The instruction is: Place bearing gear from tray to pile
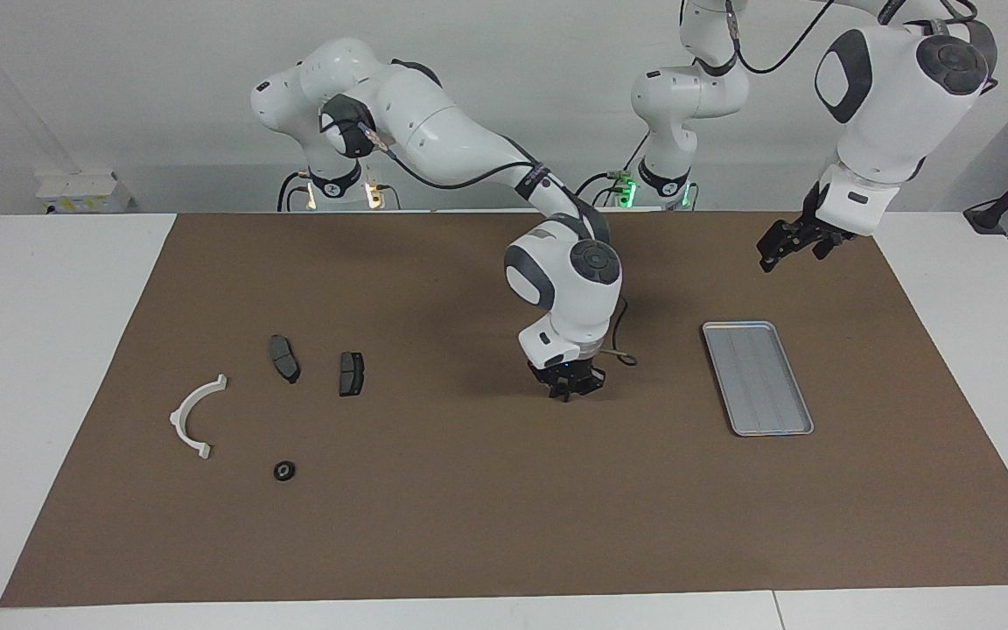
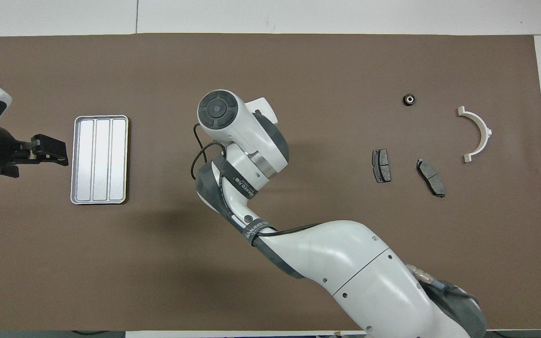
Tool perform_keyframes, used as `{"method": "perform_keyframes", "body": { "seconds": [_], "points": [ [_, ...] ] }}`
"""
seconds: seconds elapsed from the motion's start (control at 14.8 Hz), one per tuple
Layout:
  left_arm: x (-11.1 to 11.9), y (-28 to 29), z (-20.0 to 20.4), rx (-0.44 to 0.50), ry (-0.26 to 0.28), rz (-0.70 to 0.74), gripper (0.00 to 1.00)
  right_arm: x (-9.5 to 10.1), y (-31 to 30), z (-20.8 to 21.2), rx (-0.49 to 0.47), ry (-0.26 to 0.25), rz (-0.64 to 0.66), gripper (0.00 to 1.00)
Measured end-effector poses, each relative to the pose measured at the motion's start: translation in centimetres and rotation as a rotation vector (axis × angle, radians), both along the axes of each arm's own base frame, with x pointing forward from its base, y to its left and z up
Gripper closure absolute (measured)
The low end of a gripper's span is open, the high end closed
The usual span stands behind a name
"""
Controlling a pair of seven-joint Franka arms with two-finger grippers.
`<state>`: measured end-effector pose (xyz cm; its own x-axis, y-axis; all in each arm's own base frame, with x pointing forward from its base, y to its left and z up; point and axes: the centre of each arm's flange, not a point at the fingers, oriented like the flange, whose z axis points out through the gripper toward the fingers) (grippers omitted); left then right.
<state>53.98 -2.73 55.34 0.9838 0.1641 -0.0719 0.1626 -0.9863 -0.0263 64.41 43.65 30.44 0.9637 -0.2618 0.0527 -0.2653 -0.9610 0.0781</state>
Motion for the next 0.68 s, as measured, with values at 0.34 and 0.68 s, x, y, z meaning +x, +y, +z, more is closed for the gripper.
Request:
{"method": "perform_keyframes", "body": {
  "seconds": [0.34,0.68],
  "points": [
    [0.0,0.0,0.0,0.0,0.0,0.0,0.0,8.0,-18.7,6.8,-0.012,0.056,0.273,0.77],
    [0.0,0.0,0.0,0.0,0.0,0.0,0.0,11.2,-29.2,4.2,-0.001,0.036,0.382,0.77]
  ]
}}
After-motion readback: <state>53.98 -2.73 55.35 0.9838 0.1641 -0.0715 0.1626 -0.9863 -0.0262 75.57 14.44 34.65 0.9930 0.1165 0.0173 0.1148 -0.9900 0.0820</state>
